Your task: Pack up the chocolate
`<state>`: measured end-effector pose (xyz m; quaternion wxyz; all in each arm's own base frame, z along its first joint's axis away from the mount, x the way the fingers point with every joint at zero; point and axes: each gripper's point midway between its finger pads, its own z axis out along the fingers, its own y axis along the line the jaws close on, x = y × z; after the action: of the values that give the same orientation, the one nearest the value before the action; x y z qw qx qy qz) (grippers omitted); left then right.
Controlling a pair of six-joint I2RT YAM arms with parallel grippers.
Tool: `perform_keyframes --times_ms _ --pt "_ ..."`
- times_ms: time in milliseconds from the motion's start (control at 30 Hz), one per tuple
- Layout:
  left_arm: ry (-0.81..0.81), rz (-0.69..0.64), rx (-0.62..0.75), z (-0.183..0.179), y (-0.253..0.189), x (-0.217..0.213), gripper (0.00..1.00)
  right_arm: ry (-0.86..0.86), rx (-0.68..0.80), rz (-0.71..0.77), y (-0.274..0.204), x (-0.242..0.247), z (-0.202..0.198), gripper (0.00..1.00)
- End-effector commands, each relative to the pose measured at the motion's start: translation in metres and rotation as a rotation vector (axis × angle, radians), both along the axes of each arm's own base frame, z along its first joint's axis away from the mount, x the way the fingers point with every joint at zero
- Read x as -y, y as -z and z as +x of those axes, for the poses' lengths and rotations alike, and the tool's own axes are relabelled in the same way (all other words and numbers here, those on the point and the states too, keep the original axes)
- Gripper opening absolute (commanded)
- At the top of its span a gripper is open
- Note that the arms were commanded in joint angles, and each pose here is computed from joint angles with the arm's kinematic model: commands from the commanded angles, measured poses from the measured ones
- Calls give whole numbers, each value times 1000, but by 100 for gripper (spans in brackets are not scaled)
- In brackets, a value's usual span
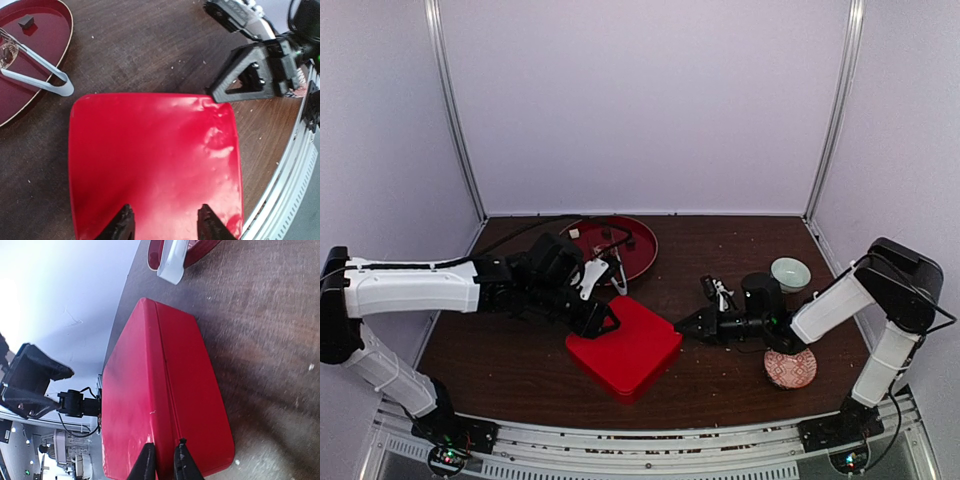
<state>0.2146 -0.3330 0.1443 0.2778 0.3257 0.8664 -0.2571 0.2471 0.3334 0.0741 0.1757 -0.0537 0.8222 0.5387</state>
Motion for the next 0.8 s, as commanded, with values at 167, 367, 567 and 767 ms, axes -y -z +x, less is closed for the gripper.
perform_keyframes --times_ms 167,367,567,767 --pt "122 38 84 10 -18 37 32 4 -242 -124 56 11 -46 8" --pt "190 74 104 9 -11 71 25 10 -258 -133 64 14 -48 6" --pt "246 114 89 5 13 100 22 12 -270 -140 71 15 -49 6" --pt "290 220 9 -4 71 105 20 17 -284 -149 81 18 -51 5"
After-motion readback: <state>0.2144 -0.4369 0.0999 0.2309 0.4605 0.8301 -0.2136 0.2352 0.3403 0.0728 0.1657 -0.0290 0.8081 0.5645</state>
